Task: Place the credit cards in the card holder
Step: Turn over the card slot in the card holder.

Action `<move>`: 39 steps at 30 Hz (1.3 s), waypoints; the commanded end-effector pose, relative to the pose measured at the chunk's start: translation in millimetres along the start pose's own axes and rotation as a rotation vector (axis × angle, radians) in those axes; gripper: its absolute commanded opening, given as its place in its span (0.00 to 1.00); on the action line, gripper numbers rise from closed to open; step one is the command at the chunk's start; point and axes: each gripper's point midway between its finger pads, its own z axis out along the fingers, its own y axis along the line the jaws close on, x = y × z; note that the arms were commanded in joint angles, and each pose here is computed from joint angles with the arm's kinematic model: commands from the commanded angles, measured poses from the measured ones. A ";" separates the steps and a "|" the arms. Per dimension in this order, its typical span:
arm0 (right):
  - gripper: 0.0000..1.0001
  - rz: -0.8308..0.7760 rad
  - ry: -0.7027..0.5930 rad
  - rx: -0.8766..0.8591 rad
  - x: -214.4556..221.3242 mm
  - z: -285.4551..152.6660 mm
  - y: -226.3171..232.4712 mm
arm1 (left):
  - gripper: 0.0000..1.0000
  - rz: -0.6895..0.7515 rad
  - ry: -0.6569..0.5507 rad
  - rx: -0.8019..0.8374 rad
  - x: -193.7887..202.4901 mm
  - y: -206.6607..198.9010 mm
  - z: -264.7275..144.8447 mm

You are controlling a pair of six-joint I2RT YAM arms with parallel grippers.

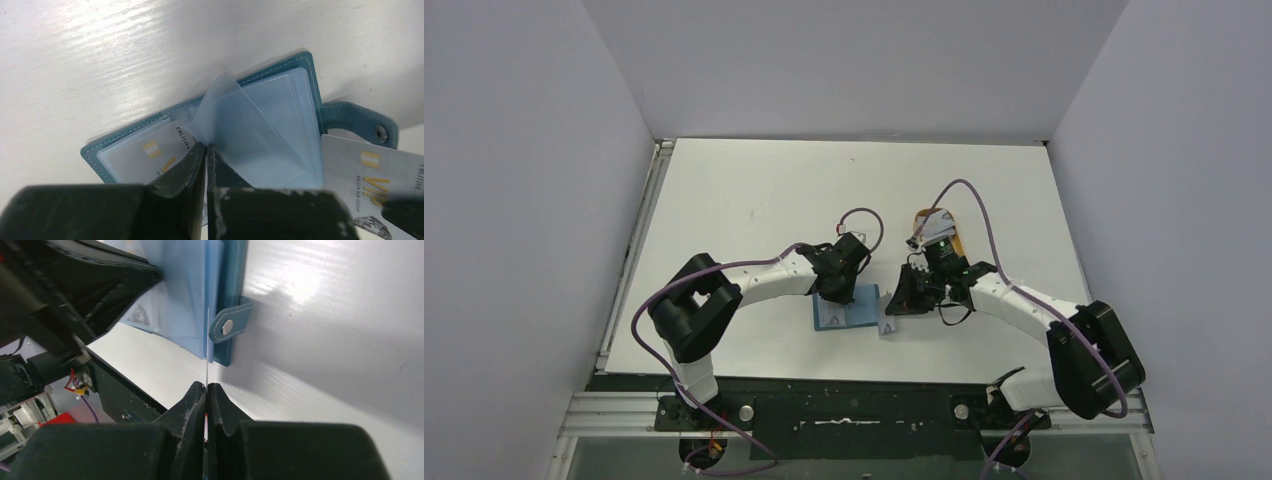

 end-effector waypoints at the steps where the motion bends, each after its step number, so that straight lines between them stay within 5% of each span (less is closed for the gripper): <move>1: 0.00 -0.070 -0.138 -0.067 -29.1 -21.7 27.1 | 0.00 0.024 0.053 -0.035 19.2 9.1 8.2; 12: 0.00 -0.104 -0.023 -0.081 -28.7 -6.1 30.1 | 0.00 0.022 0.050 -0.030 18.3 7.6 8.2; 39: 0.00 -0.035 0.032 -0.048 -8.8 12.2 8.8 | 0.00 0.021 0.047 -0.026 17.3 6.8 7.1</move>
